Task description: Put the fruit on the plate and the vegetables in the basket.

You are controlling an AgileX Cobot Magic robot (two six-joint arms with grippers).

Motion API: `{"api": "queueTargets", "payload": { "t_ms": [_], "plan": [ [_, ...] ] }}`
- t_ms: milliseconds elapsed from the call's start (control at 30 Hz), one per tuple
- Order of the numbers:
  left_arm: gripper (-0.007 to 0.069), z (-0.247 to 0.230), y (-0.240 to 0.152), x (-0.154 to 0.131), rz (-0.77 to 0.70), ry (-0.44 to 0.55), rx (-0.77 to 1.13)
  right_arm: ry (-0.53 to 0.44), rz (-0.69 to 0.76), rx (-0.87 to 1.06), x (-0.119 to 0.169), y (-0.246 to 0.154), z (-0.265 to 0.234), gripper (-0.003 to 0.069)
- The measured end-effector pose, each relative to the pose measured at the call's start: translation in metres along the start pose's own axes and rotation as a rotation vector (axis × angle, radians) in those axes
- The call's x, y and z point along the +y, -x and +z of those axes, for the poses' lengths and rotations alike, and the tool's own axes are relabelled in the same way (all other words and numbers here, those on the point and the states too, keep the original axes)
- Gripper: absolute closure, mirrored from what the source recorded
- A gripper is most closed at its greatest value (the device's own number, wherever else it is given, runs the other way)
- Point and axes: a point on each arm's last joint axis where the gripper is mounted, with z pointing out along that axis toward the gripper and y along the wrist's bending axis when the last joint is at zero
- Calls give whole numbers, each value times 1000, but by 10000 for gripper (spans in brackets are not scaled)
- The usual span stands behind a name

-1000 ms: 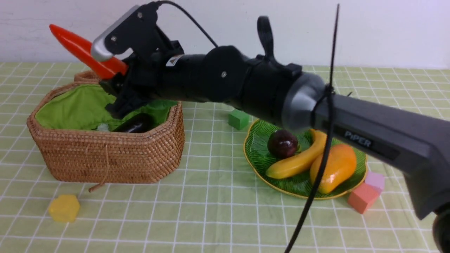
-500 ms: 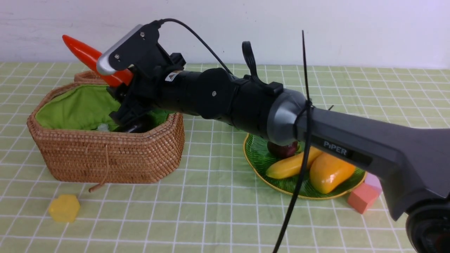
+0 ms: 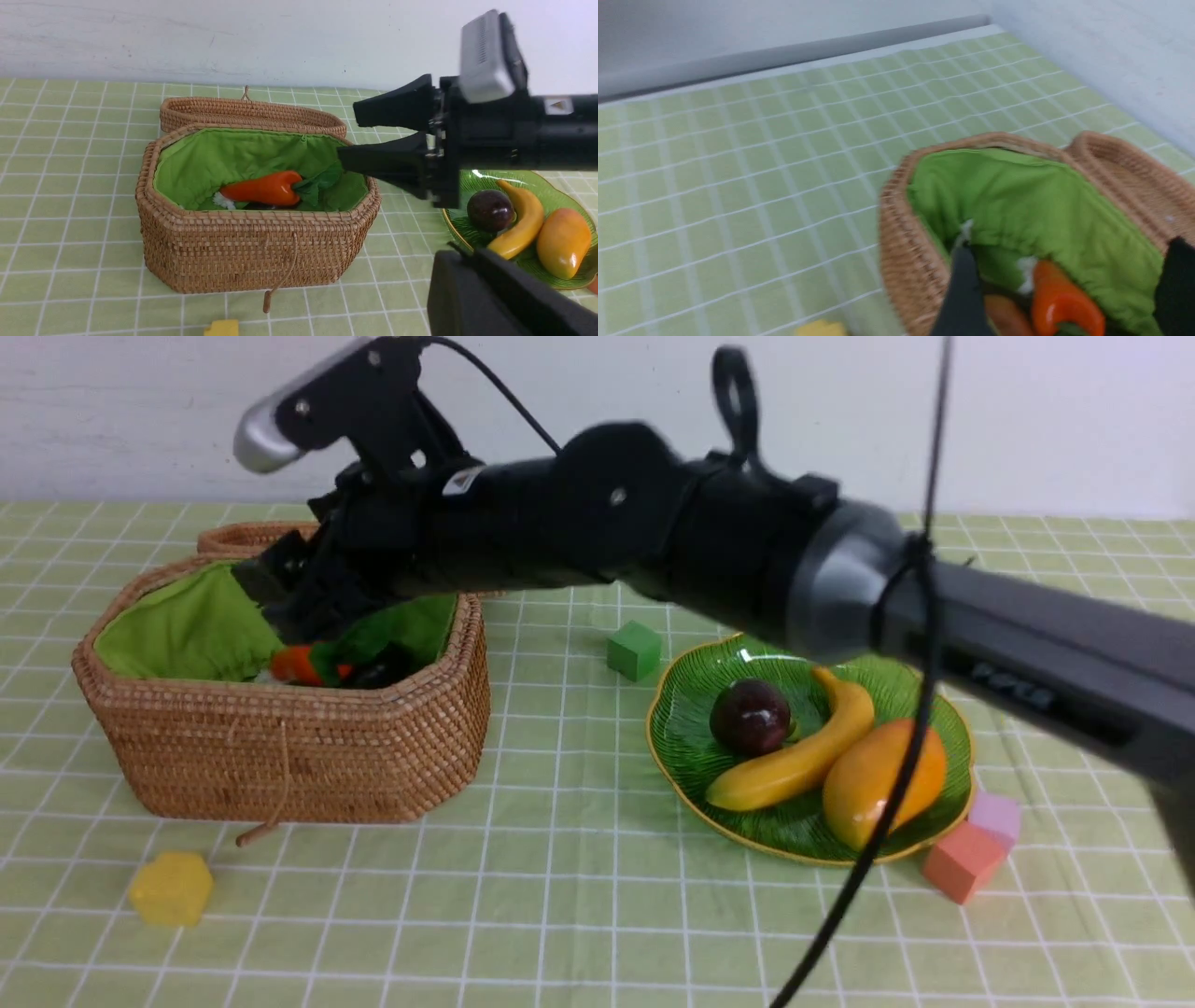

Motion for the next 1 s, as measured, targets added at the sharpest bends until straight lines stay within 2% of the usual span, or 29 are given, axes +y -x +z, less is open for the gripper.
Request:
{"api": "queueTargets", "payload": {
  "t_ms": [133, 167, 200, 233, 300, 400, 567, 600, 767, 1000],
  "plan": [
    [601, -3, 0, 0, -4, -24, -21, 100, 40, 85, 2, 25, -53, 398],
    [601, -6, -3, 0, -5, -44, -36, 108, 68, 121, -1, 31, -72, 482],
    [601, -7, -5, 0, -8, -58, -47, 112, 74, 149, -4, 31, -78, 524],
    [601, -11, -8, 1, -14, -85, -77, 113, 104, 205, -7, 32, -95, 610],
    [601, -14, -15, 3, -19, -114, -114, 93, 151, 260, -15, 33, -113, 660],
    [601, -18, -36, 8, -19, -166, -187, 49, 244, 383, -26, 29, -145, 668],
    [601, -14, -73, 12, -52, -251, -238, -48, 293, 490, -28, 25, -176, 659],
    [601, -11, -87, 12, -85, -295, -248, -97, 307, 514, -24, 22, -191, 659],
    [612, 2, -120, 12, -151, -390, -297, -201, 402, 599, 0, -6, -236, 659],
    [615, 17, -142, 12, -151, -395, -267, -308, 540, 545, 49, -50, -309, 659]
  ]
}}
